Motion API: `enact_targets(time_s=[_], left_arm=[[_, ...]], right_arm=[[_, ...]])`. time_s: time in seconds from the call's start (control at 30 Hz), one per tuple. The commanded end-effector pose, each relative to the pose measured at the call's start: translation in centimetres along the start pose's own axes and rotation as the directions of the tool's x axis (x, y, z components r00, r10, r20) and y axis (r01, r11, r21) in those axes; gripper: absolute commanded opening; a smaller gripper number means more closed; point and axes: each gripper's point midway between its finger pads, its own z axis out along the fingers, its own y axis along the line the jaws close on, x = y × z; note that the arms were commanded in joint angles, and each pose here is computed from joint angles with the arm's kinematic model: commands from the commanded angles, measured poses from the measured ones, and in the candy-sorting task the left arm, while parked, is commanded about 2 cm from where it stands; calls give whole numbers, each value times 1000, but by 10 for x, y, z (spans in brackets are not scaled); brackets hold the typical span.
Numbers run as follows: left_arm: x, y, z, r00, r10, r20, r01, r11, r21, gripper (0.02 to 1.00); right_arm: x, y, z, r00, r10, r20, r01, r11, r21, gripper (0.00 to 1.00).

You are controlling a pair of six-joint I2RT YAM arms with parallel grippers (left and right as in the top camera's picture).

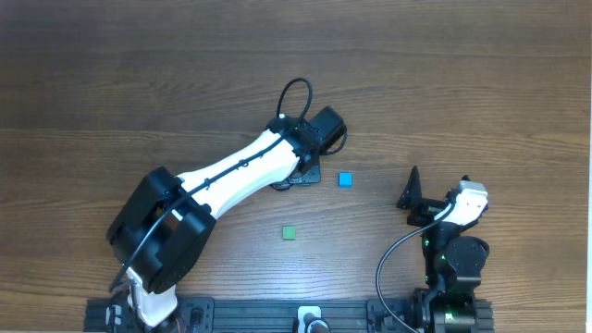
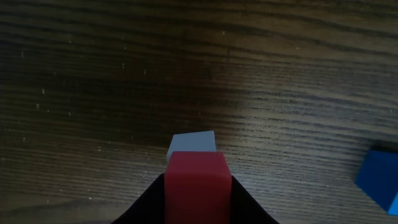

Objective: Stack Cubes

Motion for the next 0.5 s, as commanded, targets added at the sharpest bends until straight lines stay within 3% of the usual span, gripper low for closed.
enact_targets(time_s=[0.03, 0.4, 0.43, 0.5], left_arm=[[-2, -1, 2, 1000, -13, 7, 13, 1000, -8, 318], [1, -1, 2, 1000, -8, 0, 8, 1000, -12, 340], [1, -1, 2, 1000, -8, 0, 8, 1000, -12, 380], [1, -1, 2, 1000, -8, 0, 8, 1000, -12, 643]], right_arm=[[3, 0, 0, 1000, -1, -6, 1, 1000, -4, 991], [3, 0, 0, 1000, -1, -6, 1, 1000, -4, 993], [3, 0, 0, 1000, -1, -6, 1, 1000, -4, 991], [3, 0, 0, 1000, -1, -6, 1, 1000, -4, 993]])
